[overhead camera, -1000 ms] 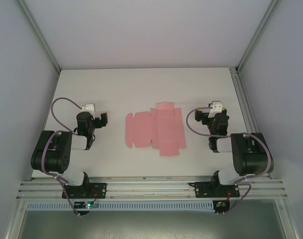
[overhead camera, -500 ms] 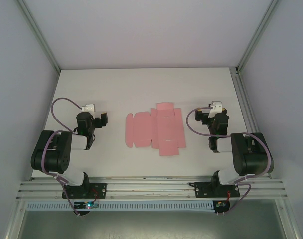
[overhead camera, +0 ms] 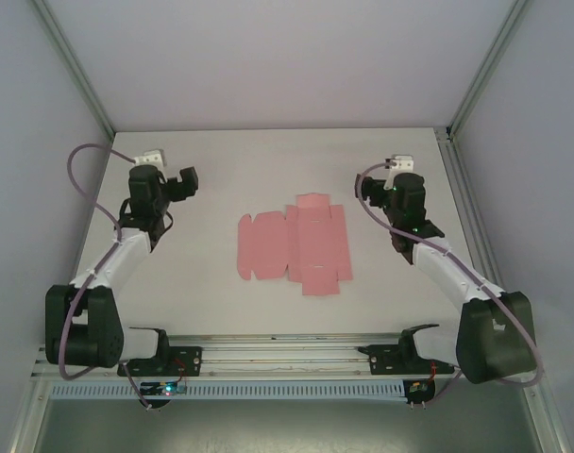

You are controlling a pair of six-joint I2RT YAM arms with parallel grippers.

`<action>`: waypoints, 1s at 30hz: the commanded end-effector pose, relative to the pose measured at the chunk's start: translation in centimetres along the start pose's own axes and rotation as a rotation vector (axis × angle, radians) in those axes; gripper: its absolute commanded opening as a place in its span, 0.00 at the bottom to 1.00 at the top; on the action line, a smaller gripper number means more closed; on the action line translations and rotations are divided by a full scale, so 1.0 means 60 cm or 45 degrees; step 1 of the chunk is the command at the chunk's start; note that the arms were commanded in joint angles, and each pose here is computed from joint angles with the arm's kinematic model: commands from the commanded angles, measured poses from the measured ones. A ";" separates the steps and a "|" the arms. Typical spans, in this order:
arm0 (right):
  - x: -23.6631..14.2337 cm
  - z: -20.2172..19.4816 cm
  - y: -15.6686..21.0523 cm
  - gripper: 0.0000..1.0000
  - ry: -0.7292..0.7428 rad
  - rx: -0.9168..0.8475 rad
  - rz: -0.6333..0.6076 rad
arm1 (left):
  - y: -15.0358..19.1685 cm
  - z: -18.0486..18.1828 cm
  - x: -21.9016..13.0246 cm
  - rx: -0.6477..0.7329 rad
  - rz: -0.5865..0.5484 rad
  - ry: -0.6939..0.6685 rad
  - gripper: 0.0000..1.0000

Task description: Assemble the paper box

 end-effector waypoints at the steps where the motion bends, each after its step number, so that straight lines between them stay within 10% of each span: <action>1: -0.001 0.037 0.136 0.85 -0.132 0.213 0.471 | 0.152 -0.016 -0.017 -0.277 0.509 0.083 1.00; 11: 0.006 0.194 0.240 0.51 -0.337 -0.028 0.863 | 0.276 -0.104 -0.071 -0.214 0.924 0.185 1.00; 30: 0.028 0.106 0.375 0.47 -0.049 0.088 1.104 | 0.354 -0.110 -0.069 -0.316 1.137 0.251 1.00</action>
Point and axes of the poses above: each hand's point on the last joint's axis, 136 mm out from that joint toward the fingers, its own x axis out along the fingers, its own z axis along the line the jaws close on, y = z × x, the point moved 2 cm from there along -x, back along the fingers, and after that the axes turned 8 degrees about -x, right-handed, at the moved point
